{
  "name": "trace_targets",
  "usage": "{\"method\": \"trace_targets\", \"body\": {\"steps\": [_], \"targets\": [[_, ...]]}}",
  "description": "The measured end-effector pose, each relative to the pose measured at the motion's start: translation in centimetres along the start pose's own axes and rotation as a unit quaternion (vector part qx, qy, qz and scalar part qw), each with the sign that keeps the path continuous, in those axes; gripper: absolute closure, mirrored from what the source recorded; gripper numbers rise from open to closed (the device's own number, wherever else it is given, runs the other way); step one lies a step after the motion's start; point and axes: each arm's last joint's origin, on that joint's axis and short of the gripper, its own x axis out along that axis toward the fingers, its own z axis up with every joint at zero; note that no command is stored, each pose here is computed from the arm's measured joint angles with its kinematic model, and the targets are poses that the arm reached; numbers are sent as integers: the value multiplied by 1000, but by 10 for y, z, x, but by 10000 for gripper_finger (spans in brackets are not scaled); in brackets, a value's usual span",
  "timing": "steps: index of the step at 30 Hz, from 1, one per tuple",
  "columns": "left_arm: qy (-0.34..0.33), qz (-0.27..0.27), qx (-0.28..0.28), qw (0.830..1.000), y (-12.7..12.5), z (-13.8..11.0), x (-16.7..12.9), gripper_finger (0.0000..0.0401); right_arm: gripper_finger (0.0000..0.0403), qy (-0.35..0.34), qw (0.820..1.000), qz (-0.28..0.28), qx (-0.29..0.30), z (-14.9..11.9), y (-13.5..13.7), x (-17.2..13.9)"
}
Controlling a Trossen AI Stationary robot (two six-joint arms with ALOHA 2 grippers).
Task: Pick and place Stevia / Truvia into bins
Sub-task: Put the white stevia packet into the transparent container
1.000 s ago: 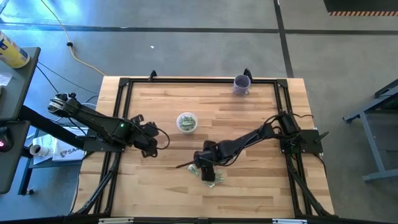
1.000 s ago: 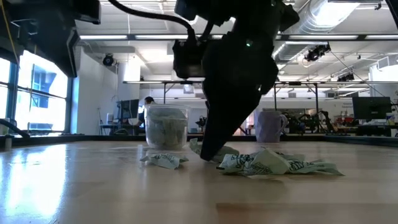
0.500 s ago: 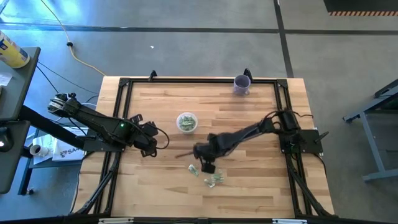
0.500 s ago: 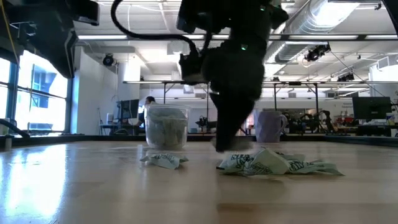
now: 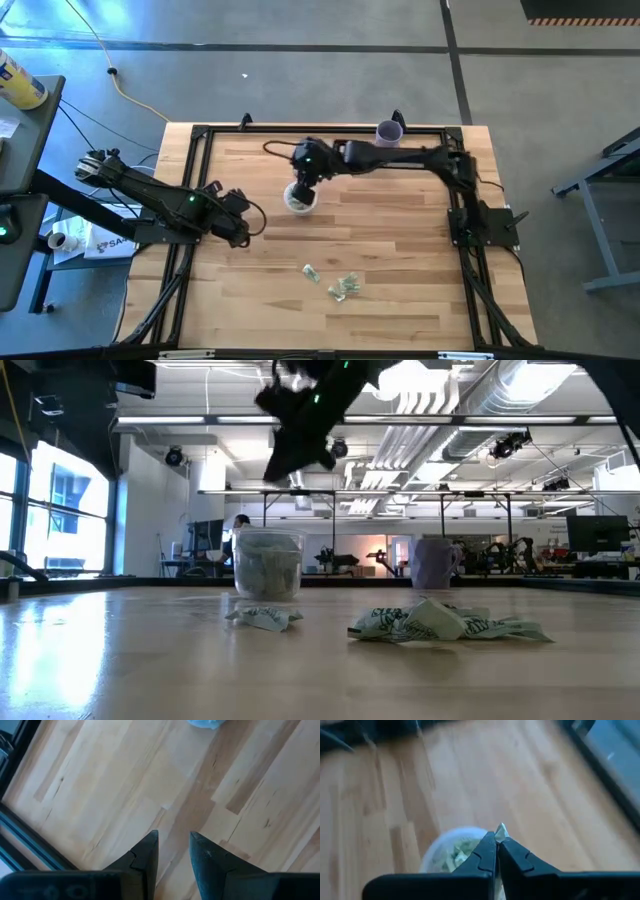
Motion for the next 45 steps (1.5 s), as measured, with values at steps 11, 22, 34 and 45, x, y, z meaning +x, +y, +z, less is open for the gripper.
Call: {"method": "trace_targets", "body": {"steps": [11,22,34,45], "targets": [[7,-3,-51,999,0,-1,0,258,390,81,995,40,-41,-37,21,65],[4,-4,-71,997,0,0,0,258,305,85,992,31,-88,-27,20,54],[-1,0,-95,995,0,0,0,258,209,160,963,56,-211,-2,22,4],[-12,7,-95,995,0,1,0,258,208,315,895,155,-274,-55,56,-4]]}}
